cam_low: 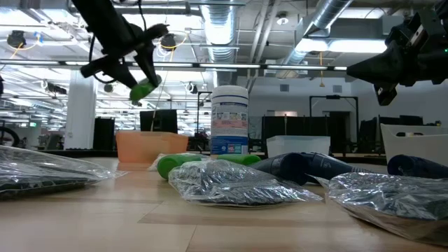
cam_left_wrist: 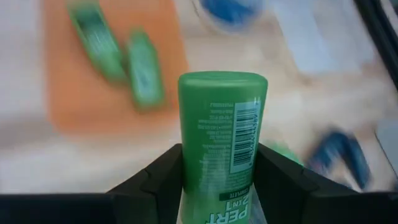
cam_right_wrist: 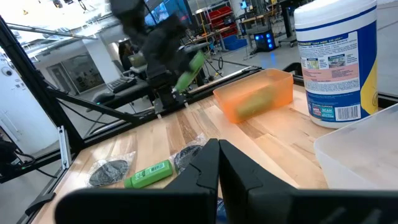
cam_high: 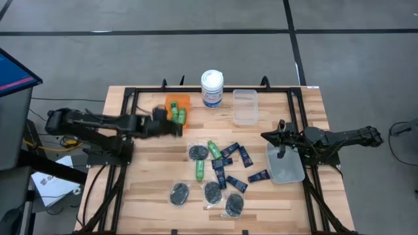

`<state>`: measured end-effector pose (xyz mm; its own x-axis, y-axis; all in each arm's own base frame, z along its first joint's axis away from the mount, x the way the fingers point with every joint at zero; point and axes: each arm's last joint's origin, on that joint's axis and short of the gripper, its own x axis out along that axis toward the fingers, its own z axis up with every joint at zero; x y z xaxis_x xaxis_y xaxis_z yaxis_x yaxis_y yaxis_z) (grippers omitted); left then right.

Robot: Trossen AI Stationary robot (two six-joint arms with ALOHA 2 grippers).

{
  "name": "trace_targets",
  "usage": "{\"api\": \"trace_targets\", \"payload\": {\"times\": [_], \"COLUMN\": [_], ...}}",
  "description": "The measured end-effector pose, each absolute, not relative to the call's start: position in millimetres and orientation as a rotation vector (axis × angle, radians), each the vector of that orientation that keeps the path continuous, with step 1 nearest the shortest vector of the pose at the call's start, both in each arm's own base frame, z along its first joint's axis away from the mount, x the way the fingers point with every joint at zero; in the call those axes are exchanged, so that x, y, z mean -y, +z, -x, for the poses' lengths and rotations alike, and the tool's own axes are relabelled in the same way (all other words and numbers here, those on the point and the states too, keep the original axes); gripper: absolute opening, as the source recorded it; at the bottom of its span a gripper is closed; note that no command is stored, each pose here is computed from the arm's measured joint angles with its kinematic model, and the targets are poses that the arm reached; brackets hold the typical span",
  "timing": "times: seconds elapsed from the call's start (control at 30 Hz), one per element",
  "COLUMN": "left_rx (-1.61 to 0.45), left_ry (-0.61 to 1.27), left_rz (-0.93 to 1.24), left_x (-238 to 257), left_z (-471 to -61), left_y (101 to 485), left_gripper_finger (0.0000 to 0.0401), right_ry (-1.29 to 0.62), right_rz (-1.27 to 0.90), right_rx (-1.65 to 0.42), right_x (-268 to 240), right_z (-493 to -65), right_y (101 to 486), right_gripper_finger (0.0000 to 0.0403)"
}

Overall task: Pick & Place Travel size toiletries
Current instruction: Put the green shampoo into the orange bin

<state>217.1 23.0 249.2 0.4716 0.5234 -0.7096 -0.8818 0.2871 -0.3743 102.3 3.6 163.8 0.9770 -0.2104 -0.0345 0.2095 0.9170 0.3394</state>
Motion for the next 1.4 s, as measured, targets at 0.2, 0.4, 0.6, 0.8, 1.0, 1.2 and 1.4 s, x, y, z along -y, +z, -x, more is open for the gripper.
{"api": "trace_targets", "payload": {"times": [0.2,0.4,0.6,0.8,1.0,1.2,1.4], "left_rx": [-0.498,-0.506,-0.626,-0.739,-0.808,-0.833,-0.834], "left_ry": [1.138,1.185,1.193,1.212,1.228,1.234,1.228], "left_rz": [0.686,0.630,0.584,0.564,0.555,0.550,0.552], "left_x": [-77.1,-106.9,-114.7,-119.6,-122.6,-123.3,-123.3], "left_z": [-202.6,-204.4,-215.0,-228.1,-234.7,-236.4,-236.7], "left_y": [255.8,250.6,230.5,204.0,186.2,180.3,180.5], "left_gripper_finger": [0.0165,0.0167,0.0167,0.0168,0.0168,0.0168,0.0168], "right_ry": [-0.216,-0.216,-0.216,-0.216,-0.216,-0.216,-0.216], "right_rz": [-0.348,-0.349,-0.349,-0.349,-0.349,-0.349,-0.349], "right_rx": [0.002,0.003,0.002,0.002,0.003,0.002,0.003], "right_x": [-3.6,-3.6,-3.6,-3.6,-3.6,-3.6,-3.6], "right_z": [-102.4,-102.3,-102.4,-102.4,-102.3,-102.4,-102.3], "right_y": [163.7,163.8,163.7,163.7,163.8,163.7,163.8], "right_gripper_finger": [0.0000,0.0000,0.0000,0.0000,0.0000,0.0000,0.0000]}}
